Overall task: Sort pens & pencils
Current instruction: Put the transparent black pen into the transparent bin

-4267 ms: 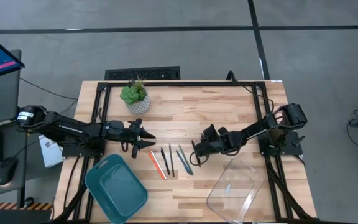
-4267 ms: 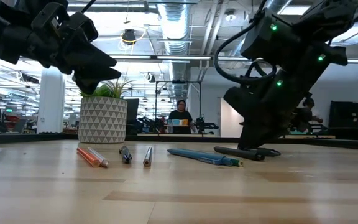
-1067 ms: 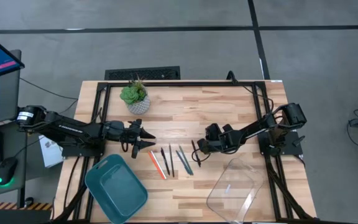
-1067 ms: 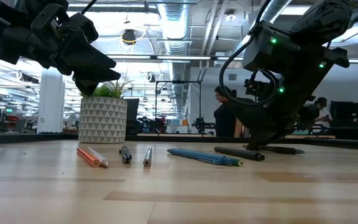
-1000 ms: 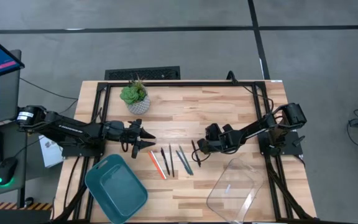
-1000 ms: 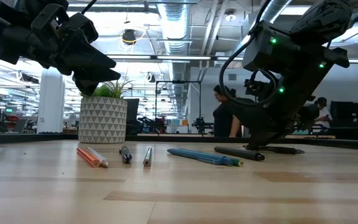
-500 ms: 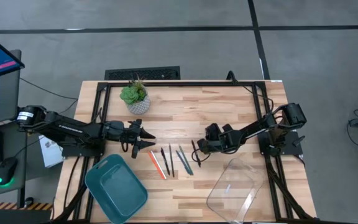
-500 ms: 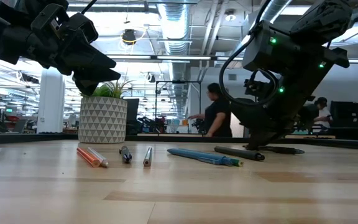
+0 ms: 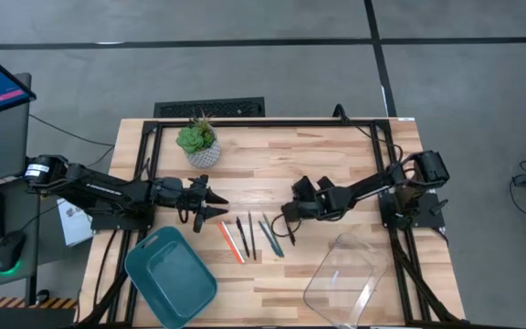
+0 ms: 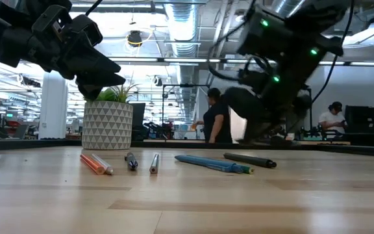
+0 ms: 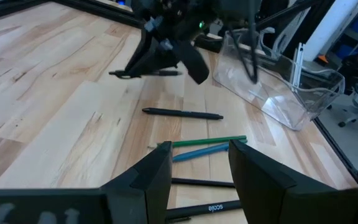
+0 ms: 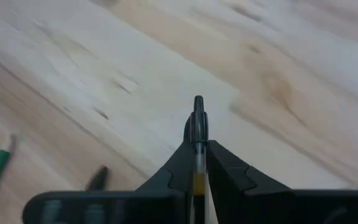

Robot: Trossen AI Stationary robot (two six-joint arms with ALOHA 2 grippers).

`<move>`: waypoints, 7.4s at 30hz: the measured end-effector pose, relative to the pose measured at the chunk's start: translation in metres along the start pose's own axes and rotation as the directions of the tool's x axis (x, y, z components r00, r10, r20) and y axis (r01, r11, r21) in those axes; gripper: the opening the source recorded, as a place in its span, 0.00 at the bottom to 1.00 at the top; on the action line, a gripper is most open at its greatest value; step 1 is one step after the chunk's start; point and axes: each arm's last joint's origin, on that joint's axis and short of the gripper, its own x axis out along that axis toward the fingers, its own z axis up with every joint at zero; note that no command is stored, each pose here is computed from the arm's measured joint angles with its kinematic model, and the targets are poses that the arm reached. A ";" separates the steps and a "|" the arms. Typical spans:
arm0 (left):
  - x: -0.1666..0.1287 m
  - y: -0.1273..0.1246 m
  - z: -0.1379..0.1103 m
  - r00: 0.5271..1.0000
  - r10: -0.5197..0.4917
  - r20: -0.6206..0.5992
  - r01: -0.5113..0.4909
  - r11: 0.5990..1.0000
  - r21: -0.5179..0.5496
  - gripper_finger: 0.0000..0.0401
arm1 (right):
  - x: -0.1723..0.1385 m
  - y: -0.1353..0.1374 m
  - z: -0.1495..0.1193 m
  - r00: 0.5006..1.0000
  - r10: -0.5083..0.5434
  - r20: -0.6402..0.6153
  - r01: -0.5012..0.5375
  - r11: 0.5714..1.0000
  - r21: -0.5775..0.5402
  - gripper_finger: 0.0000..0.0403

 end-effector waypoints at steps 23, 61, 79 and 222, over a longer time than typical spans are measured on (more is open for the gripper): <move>0.000 0.001 -0.002 1.000 0.006 -0.019 -0.006 1.000 0.000 0.37 | -0.056 0.041 0.062 0.995 0.021 0.099 -0.002 0.981 -0.193 0.15; 0.000 0.001 -0.002 1.000 0.006 -0.021 -0.006 1.000 -0.001 0.37 | -0.203 0.111 0.048 0.873 0.449 0.188 -0.263 0.761 -0.594 0.15; 0.000 0.001 -0.004 0.999 0.011 -0.036 -0.011 1.000 -0.001 0.37 | -0.258 0.094 -0.013 0.872 0.430 0.233 -0.242 0.793 -0.559 0.15; 0.000 0.001 -0.004 0.999 0.013 -0.043 -0.014 1.000 -0.016 0.37 | -0.249 -0.002 -0.140 0.999 0.031 0.003 -0.030 0.962 -0.273 0.15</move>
